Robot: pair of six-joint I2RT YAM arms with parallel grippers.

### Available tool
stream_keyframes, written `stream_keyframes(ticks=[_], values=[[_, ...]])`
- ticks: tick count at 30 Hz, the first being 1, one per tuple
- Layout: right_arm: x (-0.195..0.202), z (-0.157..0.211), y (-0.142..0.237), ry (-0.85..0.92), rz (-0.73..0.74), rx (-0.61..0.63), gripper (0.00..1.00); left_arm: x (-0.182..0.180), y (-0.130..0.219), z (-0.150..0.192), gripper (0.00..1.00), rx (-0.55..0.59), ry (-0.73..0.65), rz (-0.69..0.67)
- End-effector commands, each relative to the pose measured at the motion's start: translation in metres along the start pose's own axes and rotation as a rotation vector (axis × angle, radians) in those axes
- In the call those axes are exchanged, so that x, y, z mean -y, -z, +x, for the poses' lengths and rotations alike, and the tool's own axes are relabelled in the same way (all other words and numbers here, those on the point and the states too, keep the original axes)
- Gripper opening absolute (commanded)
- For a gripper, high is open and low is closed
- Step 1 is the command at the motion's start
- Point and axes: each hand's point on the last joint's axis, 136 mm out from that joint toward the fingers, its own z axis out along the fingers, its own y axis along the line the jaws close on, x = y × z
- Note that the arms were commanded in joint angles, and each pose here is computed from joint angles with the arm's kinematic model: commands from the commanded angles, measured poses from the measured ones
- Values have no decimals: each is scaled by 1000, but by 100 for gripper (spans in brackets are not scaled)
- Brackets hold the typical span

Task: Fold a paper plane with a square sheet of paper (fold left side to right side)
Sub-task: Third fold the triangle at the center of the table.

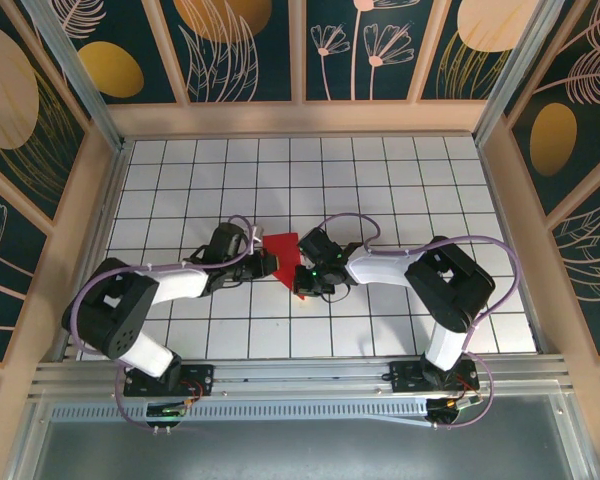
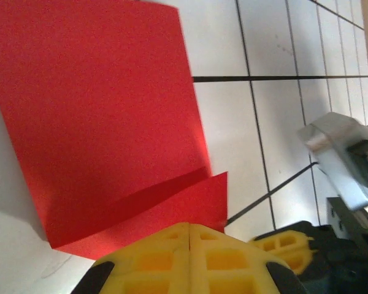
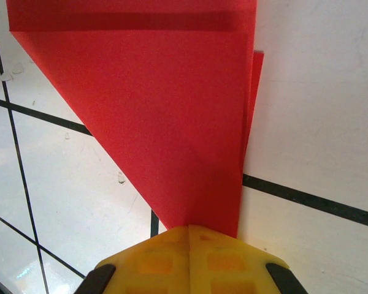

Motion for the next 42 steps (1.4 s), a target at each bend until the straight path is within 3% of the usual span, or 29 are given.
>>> stream_keyframes(ticks=[1,11,17,26,33,42], values=[[80,48,-15,-62,297,-134,0,5,-8,-4,0,-1,0,30],[64,42,-15,-53,238,-127,0,-16,-20,9,0,-45,-1,-45],[23,19,-3,-27,108,-65,0,-38,-21,20,0,-82,-34,-144],[-32,-8,28,18,-70,37,0,-44,-20,26,0,-89,-26,-163],[-53,-15,20,28,-185,56,0,-46,-20,26,0,-86,-27,-170],[-50,-24,-2,21,-156,57,0,-48,-19,29,0,-89,-21,-177]])
